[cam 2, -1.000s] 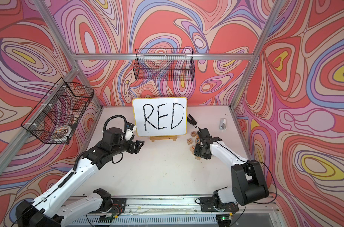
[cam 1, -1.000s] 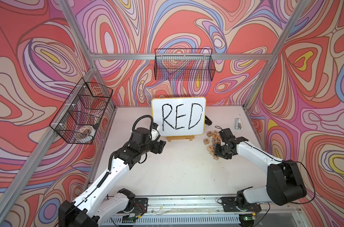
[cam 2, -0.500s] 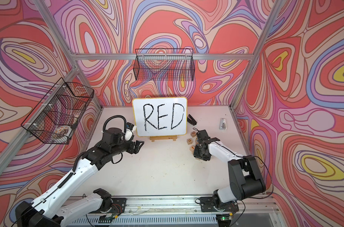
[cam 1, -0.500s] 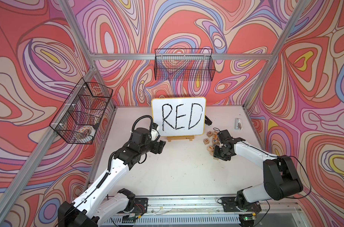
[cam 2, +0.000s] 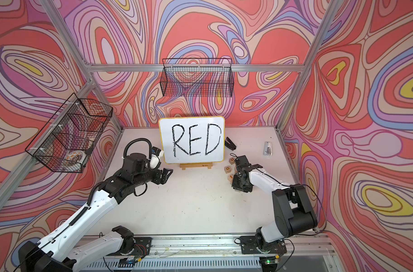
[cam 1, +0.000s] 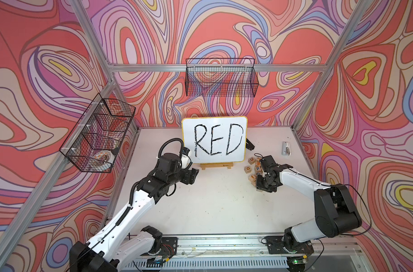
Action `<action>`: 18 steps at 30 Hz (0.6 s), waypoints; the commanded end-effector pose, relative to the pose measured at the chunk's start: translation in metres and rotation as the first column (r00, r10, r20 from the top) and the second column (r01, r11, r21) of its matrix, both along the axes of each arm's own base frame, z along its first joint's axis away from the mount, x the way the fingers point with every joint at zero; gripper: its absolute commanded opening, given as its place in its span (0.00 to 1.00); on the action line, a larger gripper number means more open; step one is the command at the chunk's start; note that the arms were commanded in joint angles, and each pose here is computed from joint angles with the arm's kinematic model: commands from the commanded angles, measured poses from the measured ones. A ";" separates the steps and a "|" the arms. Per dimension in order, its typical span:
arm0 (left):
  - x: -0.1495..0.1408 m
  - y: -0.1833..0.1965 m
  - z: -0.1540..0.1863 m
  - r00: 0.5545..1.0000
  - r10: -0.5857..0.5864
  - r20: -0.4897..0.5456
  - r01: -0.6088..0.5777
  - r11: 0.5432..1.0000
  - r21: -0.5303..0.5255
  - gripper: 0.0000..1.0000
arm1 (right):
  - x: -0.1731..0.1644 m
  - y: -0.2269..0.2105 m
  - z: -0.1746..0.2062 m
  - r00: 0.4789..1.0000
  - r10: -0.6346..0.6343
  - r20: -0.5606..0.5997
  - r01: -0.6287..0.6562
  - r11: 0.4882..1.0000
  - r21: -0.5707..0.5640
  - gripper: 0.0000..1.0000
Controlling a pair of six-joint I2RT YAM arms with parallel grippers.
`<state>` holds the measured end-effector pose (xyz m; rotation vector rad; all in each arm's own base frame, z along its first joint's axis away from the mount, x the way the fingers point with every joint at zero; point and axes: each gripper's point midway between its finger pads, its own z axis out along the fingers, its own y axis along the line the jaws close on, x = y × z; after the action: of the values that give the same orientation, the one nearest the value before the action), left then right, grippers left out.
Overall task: Assemble the uppercase word "red" with letter blocks
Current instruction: Pick up the letter block from the center of the board.
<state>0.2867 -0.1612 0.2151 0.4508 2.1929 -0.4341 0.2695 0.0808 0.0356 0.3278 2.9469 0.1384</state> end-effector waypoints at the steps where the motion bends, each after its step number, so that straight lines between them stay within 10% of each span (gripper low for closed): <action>1: -0.001 0.002 0.010 1.000 0.000 0.023 0.000 1.000 0.010 0.81 | 0.000 0.008 0.028 0.993 0.113 0.020 -0.112 0.992 -0.053 0.17; 18: -0.019 0.033 0.007 0.994 0.109 0.006 -0.110 0.991 0.072 0.81 | 0.011 0.112 0.090 0.851 0.519 0.081 -0.507 0.852 -0.132 0.11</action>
<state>0.2771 -0.1408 0.2215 0.3991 2.1961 -0.3457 0.2810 0.1768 0.1320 -0.3678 2.8292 0.0992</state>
